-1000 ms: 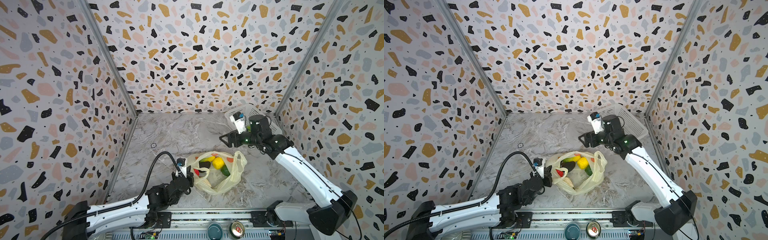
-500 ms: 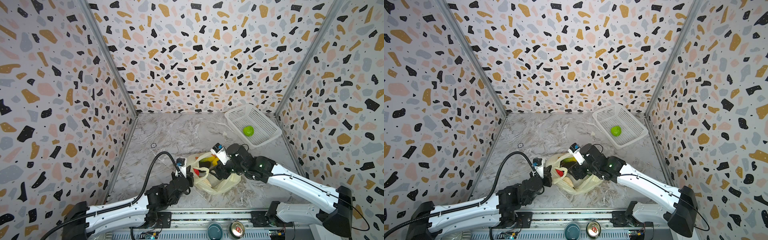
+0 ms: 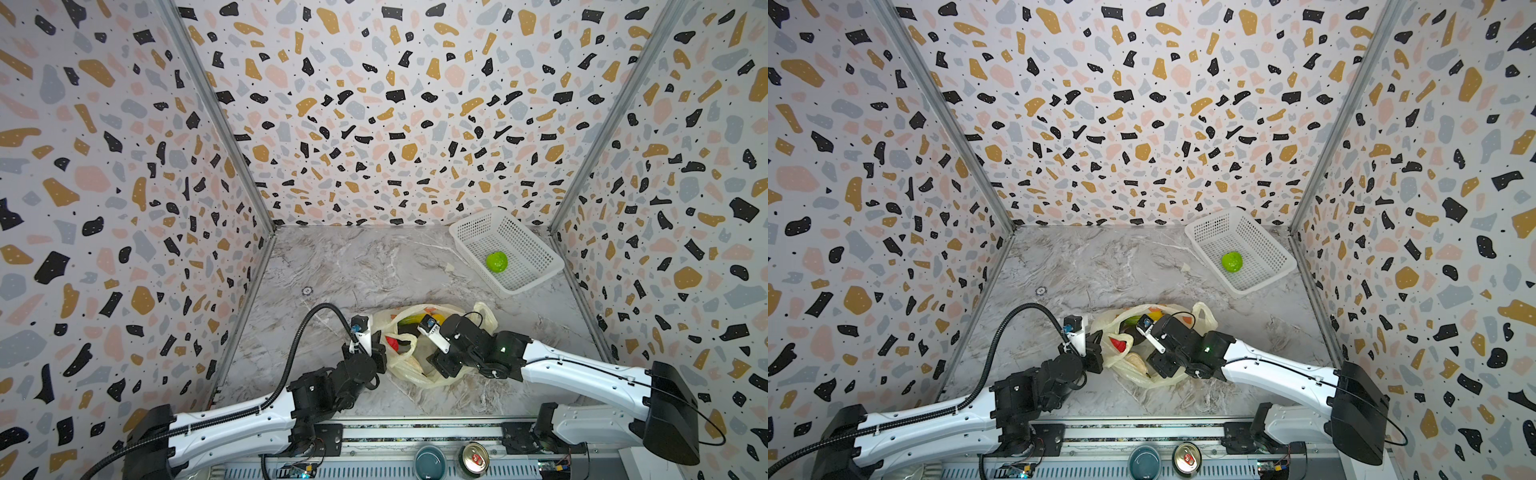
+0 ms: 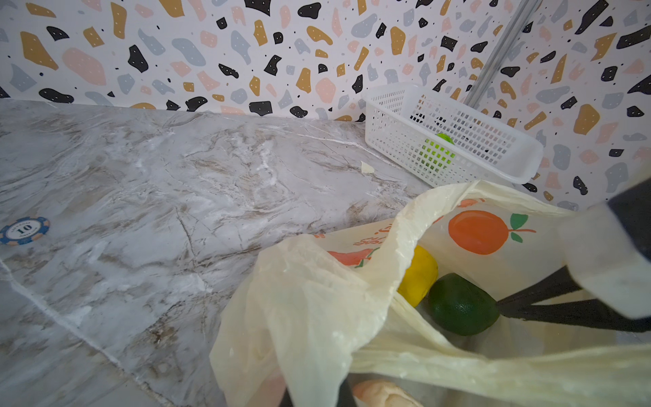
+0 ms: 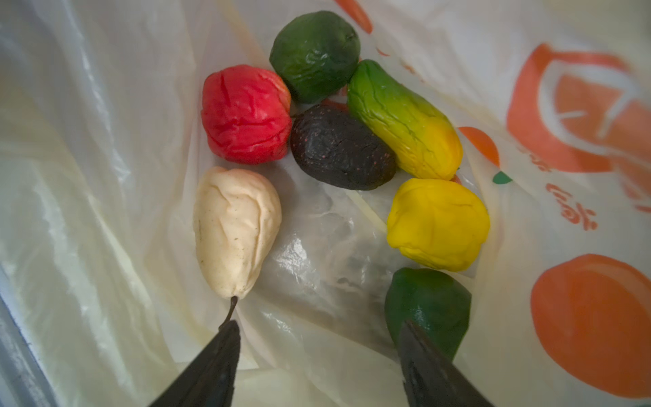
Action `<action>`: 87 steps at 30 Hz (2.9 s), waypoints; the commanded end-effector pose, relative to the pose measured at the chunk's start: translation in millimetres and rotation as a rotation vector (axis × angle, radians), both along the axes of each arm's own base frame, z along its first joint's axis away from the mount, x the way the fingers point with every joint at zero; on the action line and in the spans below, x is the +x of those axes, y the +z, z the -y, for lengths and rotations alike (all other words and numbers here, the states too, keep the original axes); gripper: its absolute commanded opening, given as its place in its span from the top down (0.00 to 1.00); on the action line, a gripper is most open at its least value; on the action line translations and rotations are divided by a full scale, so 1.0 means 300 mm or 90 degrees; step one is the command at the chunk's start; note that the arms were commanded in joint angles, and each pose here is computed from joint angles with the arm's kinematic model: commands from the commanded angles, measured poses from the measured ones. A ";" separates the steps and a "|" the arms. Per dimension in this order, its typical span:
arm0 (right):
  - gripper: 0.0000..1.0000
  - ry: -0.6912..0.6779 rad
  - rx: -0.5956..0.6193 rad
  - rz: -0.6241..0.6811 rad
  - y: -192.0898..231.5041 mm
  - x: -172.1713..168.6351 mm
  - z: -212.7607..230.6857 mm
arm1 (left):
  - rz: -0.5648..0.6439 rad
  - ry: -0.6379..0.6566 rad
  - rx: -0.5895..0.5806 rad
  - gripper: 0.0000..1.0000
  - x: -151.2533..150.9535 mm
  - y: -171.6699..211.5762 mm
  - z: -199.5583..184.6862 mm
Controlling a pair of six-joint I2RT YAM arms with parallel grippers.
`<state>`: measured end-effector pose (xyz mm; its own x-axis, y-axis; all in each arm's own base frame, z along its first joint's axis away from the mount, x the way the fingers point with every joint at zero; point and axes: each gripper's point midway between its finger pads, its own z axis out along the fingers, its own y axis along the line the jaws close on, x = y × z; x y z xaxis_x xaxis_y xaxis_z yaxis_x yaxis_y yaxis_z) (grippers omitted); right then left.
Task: Untie the knot of the plastic bag and take out the fruit
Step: 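Move the open right gripper back into the bag mouth, then lower the right gripper onto the dark avocado inside the bag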
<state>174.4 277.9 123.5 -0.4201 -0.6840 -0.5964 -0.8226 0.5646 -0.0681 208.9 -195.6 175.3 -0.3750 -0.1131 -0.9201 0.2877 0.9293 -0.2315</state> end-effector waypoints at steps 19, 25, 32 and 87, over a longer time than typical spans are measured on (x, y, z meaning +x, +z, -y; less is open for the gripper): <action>0.28 0.021 0.000 -0.163 -0.117 0.071 -0.182 | 0.015 -0.113 -0.046 1.00 -0.050 0.052 0.085; 0.23 -0.026 0.060 -0.144 -0.080 0.144 -0.235 | 0.015 -0.134 -0.059 1.00 -0.069 0.042 0.082; 0.20 -0.054 0.075 -0.110 -0.136 0.145 -0.217 | 0.025 -0.085 -0.081 1.00 -0.052 0.056 0.031; 0.21 -0.120 0.211 -0.178 -0.078 0.279 -0.314 | 0.019 -0.056 -0.041 1.00 -0.042 0.019 -0.003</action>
<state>260.9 349.7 74.8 -0.6974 -0.4227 -0.5788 -0.6509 0.7115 0.2646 196.7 -191.4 178.5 -0.3640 -0.1208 -0.9235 0.3675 0.8925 -0.2616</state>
